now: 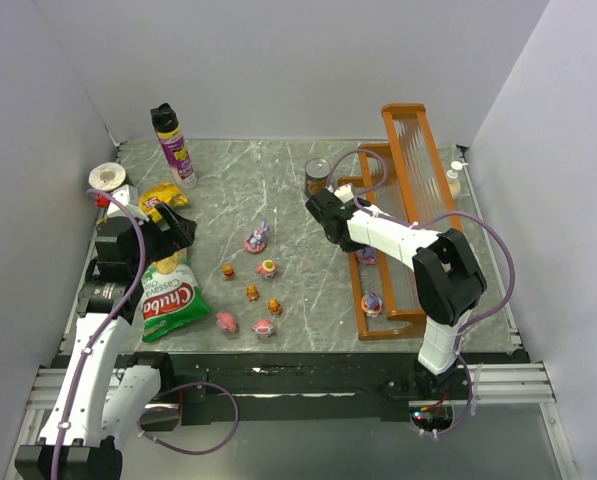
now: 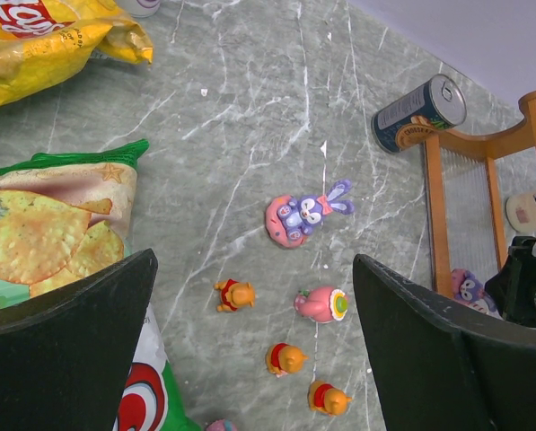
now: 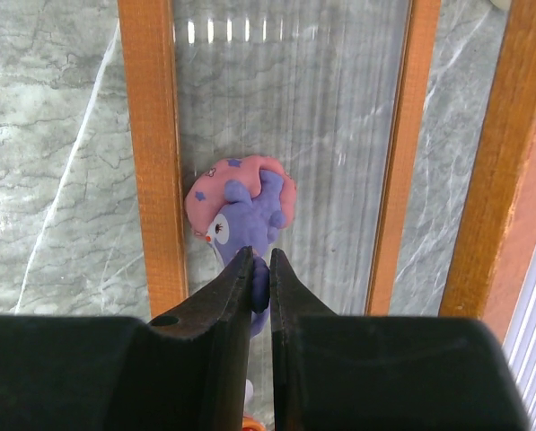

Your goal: Place and organize the plastic toys onto the shelf

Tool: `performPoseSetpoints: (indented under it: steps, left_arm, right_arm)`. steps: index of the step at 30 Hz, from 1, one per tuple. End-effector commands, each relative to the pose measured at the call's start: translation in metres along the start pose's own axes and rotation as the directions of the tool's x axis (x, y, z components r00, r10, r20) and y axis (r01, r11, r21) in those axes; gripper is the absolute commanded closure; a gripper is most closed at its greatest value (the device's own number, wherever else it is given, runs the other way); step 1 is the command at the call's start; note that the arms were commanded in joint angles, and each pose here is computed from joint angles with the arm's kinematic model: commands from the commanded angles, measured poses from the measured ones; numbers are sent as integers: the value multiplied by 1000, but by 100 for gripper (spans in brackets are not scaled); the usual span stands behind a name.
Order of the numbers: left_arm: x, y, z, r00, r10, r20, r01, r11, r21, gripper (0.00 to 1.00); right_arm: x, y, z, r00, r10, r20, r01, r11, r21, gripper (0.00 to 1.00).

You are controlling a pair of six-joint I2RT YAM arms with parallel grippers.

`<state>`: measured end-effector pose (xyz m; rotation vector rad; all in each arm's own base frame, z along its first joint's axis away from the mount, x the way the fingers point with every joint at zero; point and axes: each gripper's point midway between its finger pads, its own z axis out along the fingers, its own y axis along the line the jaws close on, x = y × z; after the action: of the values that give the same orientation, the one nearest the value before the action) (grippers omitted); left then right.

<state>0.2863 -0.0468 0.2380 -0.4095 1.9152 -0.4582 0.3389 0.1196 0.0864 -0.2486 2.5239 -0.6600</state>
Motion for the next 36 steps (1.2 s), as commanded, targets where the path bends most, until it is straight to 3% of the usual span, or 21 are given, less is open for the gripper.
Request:
performPoseSetpoints:
  steps: [1, 9, 21, 36]
  left_arm:
    - [-11, -9, -2, 1000, -7, 28, 7, 999, 34, 4]
    - [-11, -9, -2, 1000, -8, 27, 7, 999, 33, 4]
    - [-11, -9, -2, 1000, -8, 26, 7, 999, 31, 4]
    - [-8, -14, 0, 1000, -13, 18, 11, 997, 78, 4]
  right_arm:
    - [0, -5, 2, 1000, 20, -4, -20, 1000, 17, 83]
    - [-10, -9, -4, 999, 38, 20, -38, 999, 14, 66]
    - [-22, -13, -23, 994, 85, 66, -83, 996, -27, 51]
    - [-39, 4, -55, 980, 129, 150, -109, 986, -129, 45]
